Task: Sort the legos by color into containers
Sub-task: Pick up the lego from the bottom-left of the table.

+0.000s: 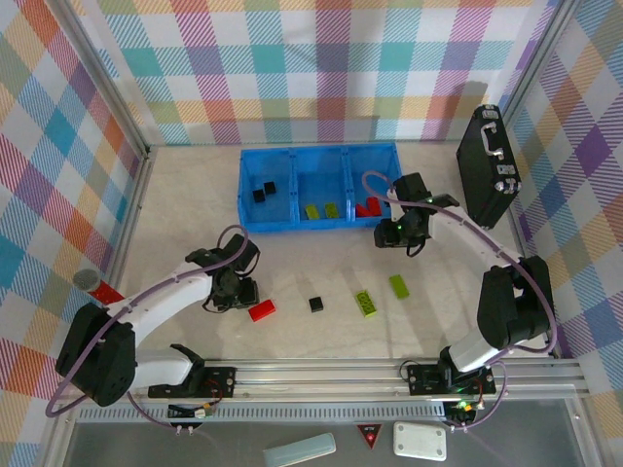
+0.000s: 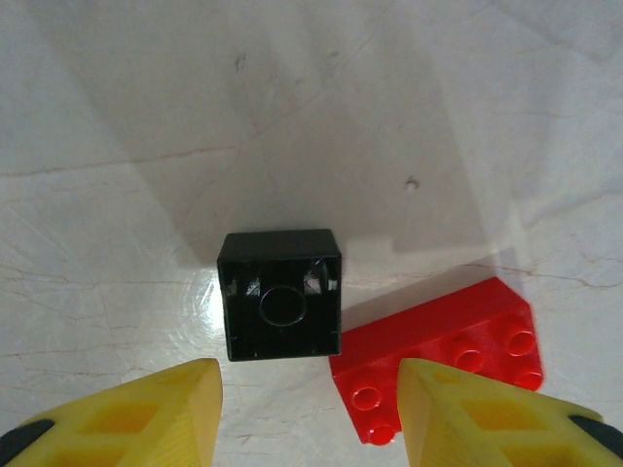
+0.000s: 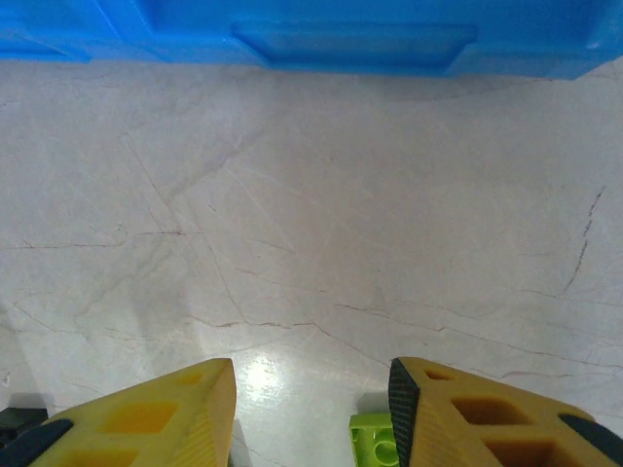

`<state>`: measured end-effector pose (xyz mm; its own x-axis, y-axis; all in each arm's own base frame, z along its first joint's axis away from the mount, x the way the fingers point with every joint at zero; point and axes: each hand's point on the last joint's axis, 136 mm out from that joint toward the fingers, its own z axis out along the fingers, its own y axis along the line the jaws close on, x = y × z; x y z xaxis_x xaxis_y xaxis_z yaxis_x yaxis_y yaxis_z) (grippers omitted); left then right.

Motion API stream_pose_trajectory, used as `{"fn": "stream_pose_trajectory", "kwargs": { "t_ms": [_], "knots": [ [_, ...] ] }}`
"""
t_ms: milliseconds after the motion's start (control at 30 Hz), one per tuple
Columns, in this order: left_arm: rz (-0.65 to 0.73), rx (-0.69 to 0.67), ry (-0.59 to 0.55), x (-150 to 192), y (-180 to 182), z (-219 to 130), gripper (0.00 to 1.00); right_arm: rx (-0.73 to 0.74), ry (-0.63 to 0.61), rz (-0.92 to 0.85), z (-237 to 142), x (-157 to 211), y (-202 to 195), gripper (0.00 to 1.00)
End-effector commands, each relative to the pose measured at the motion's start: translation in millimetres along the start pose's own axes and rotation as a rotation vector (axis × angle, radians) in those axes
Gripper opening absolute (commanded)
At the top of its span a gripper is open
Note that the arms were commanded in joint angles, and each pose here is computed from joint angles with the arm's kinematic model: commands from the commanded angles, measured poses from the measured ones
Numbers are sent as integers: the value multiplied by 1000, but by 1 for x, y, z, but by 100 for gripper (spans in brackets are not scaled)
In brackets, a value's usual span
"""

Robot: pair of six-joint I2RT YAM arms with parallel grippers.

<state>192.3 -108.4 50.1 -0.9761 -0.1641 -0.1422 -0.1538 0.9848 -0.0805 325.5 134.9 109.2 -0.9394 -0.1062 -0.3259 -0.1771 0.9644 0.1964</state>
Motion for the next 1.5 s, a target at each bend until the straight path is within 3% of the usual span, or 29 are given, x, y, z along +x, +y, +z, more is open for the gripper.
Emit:
{"fn": "stream_pose_trajectory", "kwargs": {
  "t_ms": [0, 600, 967, 1467],
  "knots": [
    [-33, -23, -7, 3, 4, 8, 50, -14, -19, -18, -7, 1, 3, 47],
    [-12, -50, -17, -2, 5, 20, 40, -5, -15, -21, -11, 5, 1, 47],
    [-9, -57, -10, 0, 6, 23, 42, -3, -21, -24, -16, 5, 1, 47],
    [5, -49, -9, -1, 4, 22, 37, 1, -27, -26, -20, 6, 1, 47]
  ]
}}
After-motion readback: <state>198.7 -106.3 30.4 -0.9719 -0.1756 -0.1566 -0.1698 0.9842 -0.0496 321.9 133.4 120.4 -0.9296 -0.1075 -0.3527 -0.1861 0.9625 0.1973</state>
